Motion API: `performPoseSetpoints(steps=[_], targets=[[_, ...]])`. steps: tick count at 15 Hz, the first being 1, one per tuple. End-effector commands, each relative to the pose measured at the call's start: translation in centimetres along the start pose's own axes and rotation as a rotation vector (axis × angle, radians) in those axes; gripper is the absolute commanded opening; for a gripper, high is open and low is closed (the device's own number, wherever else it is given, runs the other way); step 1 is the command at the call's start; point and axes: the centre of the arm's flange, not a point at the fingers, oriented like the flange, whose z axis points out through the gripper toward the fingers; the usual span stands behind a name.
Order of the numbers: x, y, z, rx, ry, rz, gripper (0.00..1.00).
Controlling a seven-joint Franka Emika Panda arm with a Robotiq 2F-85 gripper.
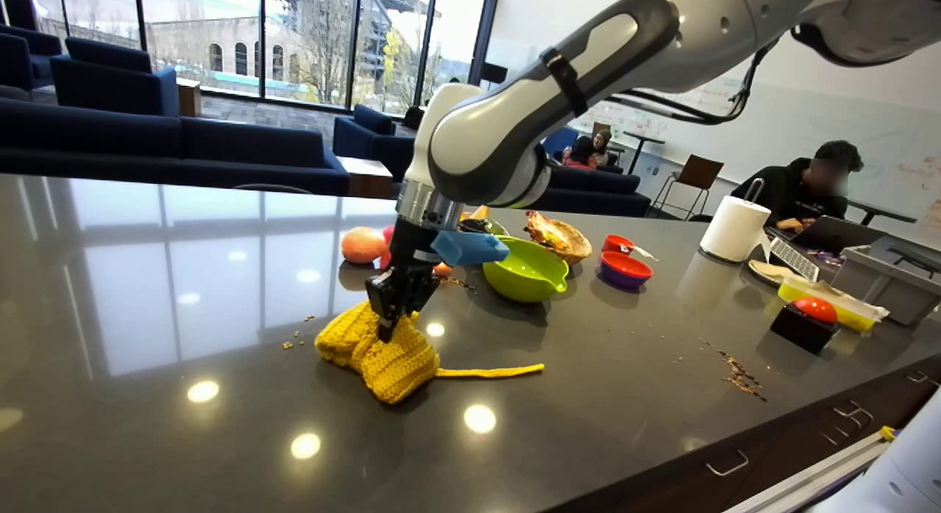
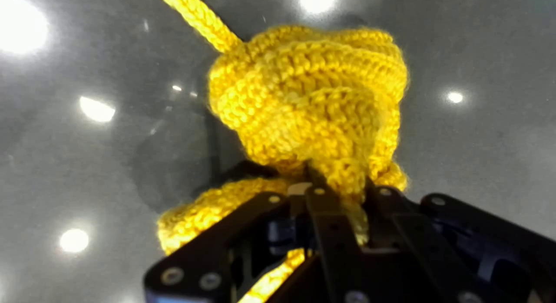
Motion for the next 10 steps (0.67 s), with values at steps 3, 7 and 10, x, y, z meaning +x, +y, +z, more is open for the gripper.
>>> performPoseSetpoints(steps=[3,7,10], targets=[[-0.1,0.3,-0.7,-0.017,0.010,0.009,0.04],[-0.3,1.0,-1.6,-0.031,0.029,0.030,0.40],[-0.6,1.4,-2.3,-0.030,0.038,0.046,0.58]])
